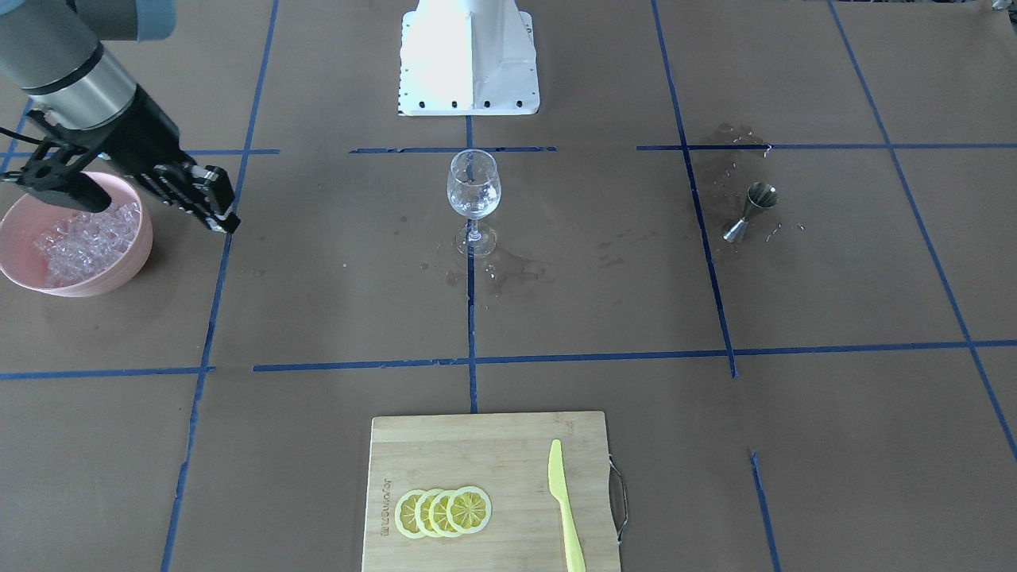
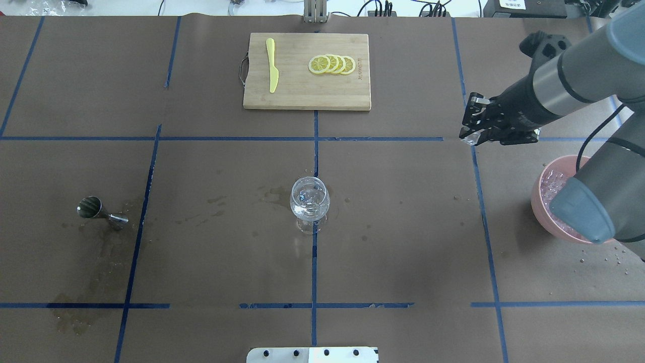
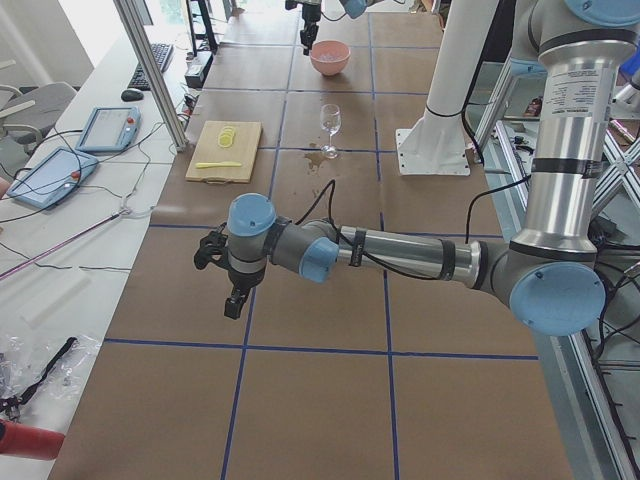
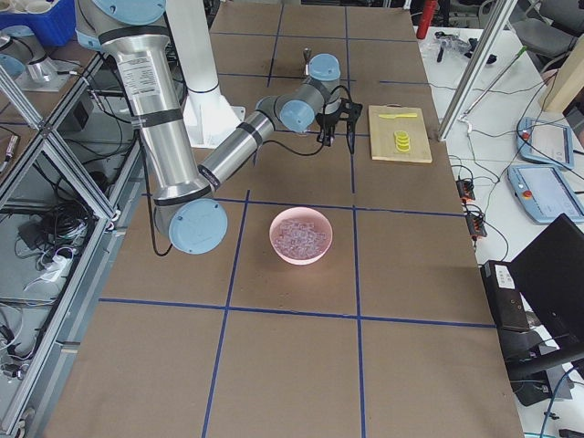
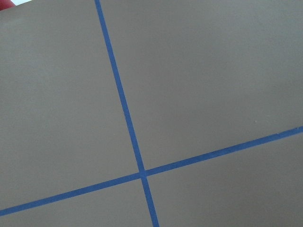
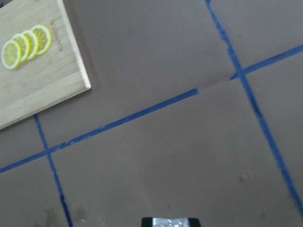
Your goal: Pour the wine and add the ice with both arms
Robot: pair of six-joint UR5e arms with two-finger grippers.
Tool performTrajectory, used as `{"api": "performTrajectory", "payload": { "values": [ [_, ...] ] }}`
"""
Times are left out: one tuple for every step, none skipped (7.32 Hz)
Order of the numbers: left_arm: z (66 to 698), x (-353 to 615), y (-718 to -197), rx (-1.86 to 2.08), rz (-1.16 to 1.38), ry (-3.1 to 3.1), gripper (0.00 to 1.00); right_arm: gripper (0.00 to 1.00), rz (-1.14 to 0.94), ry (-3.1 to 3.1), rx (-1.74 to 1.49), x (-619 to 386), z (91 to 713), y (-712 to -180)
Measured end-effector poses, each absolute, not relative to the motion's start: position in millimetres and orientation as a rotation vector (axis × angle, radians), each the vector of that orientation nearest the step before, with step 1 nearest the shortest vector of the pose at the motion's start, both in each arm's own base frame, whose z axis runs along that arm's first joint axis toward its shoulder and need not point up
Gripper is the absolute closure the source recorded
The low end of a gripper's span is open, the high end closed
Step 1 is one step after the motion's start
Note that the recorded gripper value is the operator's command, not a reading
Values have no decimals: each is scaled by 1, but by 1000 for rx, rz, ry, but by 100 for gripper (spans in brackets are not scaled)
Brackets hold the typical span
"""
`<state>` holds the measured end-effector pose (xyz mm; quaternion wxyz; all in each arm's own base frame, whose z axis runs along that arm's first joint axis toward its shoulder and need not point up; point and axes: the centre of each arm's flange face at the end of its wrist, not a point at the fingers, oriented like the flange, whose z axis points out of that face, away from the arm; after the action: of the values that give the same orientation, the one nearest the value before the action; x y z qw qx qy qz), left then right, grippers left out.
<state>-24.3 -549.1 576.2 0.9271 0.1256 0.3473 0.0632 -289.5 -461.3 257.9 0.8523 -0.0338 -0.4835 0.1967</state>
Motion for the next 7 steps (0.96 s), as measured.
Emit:
{"api": "performTrajectory", "payload": {
  "values": [
    [580,-26,-546,233,118,711,0,100,429,-1029,-95,-322,224,-448],
    [584,-26,-542,220,111,713,0,100,443,-1038,-106,-355,193,-431],
    [585,-27,-539,214,103,714,0,100,447,-1047,-109,-382,168,-414],
    [585,-27,-539,207,88,717,0,100,445,-1060,-109,-402,148,-400],
    [585,-27,-538,203,74,719,0,100,447,-1074,-111,-416,132,-389],
    [585,-27,-538,200,68,720,0,100,451,-1085,-112,-429,120,-382],
    [587,-27,-536,197,66,720,0,100,451,-1091,-108,-439,112,-376]
  ]
}}
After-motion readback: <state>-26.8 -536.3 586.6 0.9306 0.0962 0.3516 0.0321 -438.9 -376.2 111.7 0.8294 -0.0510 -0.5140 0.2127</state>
